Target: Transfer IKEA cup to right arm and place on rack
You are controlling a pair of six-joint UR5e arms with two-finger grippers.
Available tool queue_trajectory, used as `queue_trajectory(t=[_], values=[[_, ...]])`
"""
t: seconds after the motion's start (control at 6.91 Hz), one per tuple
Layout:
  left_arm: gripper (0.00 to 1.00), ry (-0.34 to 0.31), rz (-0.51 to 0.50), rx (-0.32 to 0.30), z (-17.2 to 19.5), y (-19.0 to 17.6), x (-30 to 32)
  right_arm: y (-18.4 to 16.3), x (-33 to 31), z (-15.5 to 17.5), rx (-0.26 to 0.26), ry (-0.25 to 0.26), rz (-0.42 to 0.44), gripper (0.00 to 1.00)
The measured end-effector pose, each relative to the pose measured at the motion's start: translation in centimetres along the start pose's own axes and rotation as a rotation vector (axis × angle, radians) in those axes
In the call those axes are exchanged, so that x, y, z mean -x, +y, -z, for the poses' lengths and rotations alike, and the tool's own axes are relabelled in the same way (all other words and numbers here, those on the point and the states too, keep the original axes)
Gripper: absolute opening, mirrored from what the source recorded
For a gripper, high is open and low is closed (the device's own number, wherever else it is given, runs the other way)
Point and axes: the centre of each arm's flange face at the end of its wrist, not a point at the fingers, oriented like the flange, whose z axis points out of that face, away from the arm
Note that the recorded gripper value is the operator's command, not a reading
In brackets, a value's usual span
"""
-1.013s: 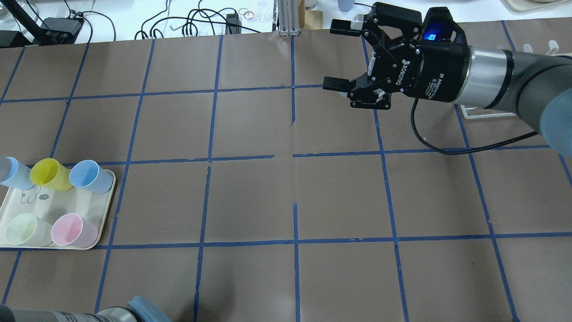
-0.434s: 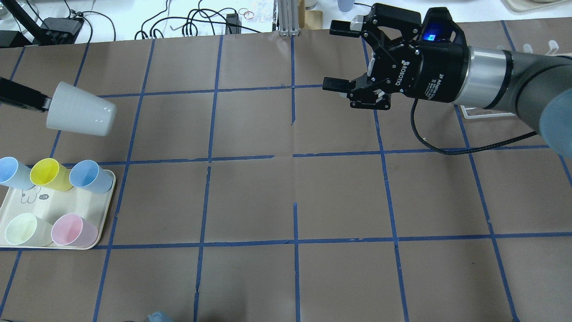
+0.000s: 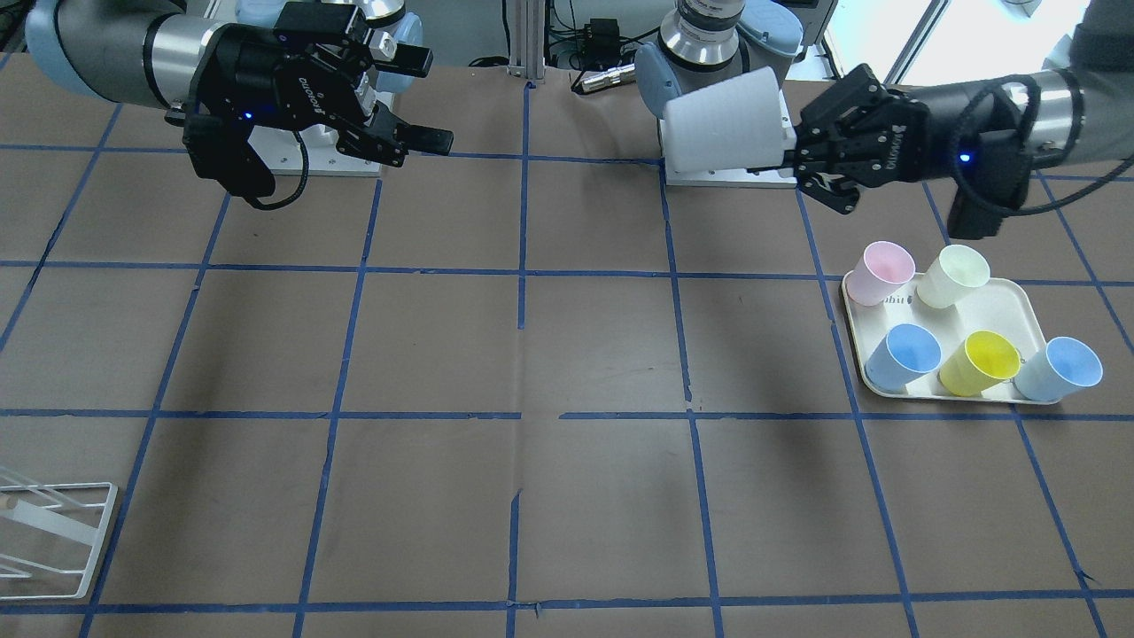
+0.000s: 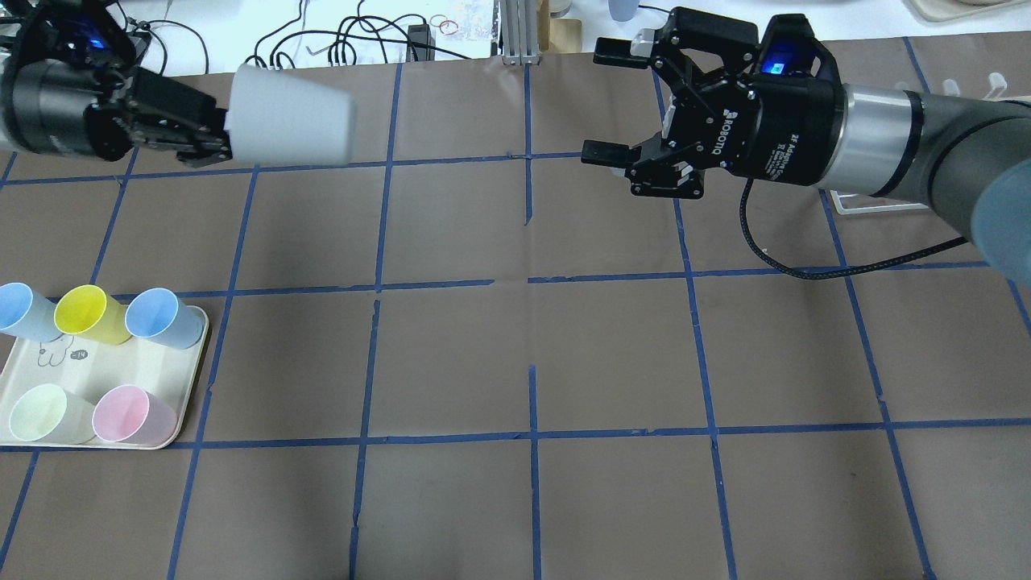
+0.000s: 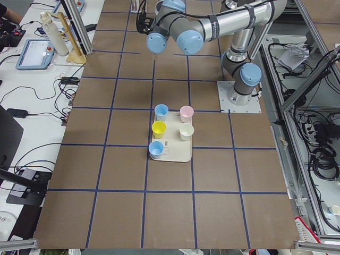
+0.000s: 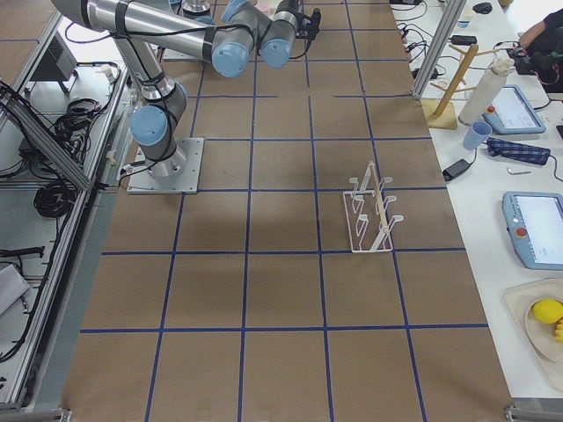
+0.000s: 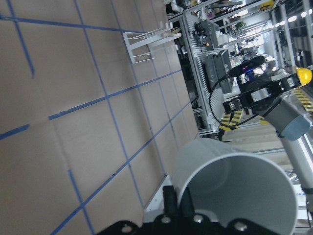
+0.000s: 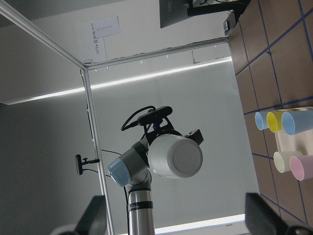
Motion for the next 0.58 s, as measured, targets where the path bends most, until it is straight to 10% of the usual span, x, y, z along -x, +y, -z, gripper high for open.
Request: queue_trajectory(t=[0.58], values=[[0.00,0.111,0.126,0.015,-7.9,2.4,-2.9,0.1,0.2,0.0,-0.003,-0.007,-0.026,1.00]])
